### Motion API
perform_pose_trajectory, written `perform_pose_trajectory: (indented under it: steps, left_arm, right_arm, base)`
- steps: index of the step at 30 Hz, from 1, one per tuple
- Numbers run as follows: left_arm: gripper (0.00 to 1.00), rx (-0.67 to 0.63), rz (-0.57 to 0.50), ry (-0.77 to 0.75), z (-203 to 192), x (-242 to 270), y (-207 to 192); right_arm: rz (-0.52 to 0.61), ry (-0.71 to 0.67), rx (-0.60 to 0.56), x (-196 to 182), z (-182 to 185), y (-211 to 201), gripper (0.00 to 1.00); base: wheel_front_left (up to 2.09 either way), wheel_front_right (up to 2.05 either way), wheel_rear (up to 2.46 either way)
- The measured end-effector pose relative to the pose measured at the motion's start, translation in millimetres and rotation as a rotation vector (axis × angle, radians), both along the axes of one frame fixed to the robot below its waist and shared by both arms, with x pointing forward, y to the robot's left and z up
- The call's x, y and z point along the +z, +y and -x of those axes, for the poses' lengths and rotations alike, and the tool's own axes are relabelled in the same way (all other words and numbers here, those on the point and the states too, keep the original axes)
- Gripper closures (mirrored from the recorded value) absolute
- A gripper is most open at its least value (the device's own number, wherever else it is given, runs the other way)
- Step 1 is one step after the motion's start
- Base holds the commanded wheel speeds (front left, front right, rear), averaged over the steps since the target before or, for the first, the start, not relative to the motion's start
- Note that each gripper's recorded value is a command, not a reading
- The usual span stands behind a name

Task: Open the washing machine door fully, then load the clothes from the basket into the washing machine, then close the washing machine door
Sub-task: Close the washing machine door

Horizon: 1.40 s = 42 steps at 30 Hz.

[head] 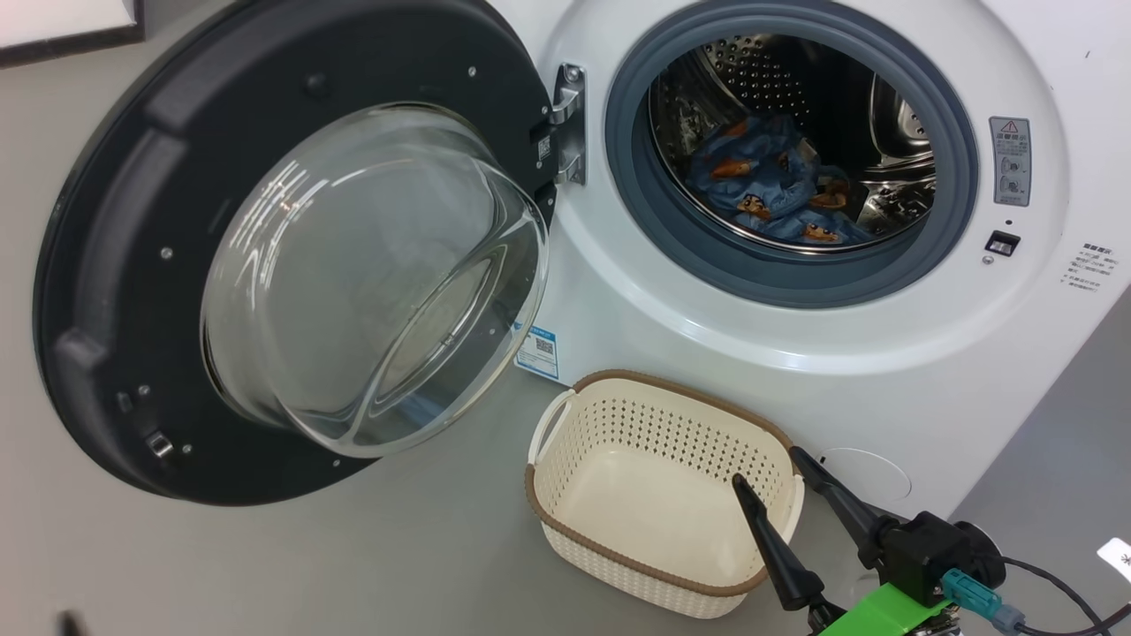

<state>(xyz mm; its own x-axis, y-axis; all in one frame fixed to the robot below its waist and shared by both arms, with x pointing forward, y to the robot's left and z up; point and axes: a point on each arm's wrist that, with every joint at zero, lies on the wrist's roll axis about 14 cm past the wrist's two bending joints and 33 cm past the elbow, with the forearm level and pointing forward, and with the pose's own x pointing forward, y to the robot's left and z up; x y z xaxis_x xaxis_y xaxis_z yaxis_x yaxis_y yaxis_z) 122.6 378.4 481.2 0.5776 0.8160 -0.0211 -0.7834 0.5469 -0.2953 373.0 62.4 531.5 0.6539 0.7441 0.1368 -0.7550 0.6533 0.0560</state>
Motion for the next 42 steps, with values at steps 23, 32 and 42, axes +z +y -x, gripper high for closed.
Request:
perform_pose_trajectory:
  steps: [23, 32, 42]
  left_arm:
    - [1.00, 0.338, 0.307, -0.553, 39.5, 53.0, 182.0]
    - [1.00, 0.252, 0.453, -0.698, -4.8, 86.3, 213.5]
    - [1.00, 0.024, 0.620, -0.707, -91.2, 104.7, 195.9]
  right_arm:
    - [-0.005, 0.017, -0.064, -4.4, -1.8, -20.8, 0.00]
    - [0.003, 0.021, -0.132, -7.2, -2.4, -46.4, 0.00]
    - [0.022, 0.024, -0.180, -11.5, -0.5, -68.2, 0.00]
  base:
    - [0.00, 0.00, 0.00]
    - [0.00, 0.00, 0.00]
    - [0.00, 0.00, 0.00]
